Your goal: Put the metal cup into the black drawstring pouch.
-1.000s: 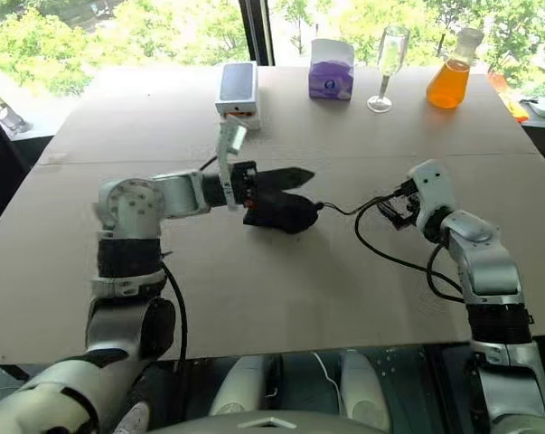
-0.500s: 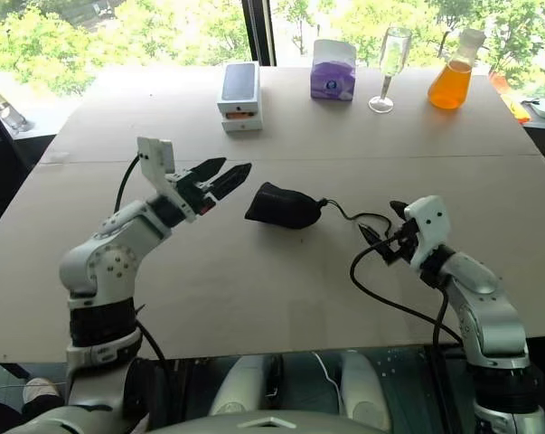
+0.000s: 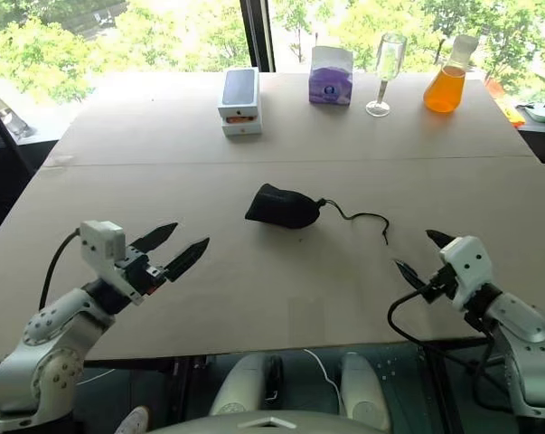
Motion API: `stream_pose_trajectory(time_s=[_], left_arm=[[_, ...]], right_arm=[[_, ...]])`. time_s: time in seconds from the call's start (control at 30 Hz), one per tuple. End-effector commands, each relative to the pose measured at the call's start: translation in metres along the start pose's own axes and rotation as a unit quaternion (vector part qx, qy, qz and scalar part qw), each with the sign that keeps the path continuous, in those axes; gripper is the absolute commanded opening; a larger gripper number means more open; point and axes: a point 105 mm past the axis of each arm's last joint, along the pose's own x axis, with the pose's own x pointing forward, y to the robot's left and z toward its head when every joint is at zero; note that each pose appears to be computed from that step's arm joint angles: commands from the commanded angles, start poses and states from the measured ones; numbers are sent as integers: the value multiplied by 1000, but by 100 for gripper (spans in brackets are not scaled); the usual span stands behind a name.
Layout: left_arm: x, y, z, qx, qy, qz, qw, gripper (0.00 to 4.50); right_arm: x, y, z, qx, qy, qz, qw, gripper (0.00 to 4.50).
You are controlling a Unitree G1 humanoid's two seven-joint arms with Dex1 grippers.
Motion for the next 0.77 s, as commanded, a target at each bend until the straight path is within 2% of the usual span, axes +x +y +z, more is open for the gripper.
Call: stream_pose_trajectory(time_s=[0.03, 0.3, 0.63, 0.77], left_arm=[[-12, -3, 15, 29, -30, -3, 999, 442], [-23, -5, 6, 20, -35, 16, 999, 442], [-26, -17, 2, 2, -21, -16, 1000, 442], [-26, -12, 6, 3, -23, -3, 1000, 442]], right_arm=[[-13, -9, 18, -6, -44, 2, 999, 440], [-24, -7, 26, -1, -49, 30, 998, 440], [-14, -18, 32, -7, -48, 19, 999, 440], [-14, -21, 34, -6, -48, 16, 999, 440]])
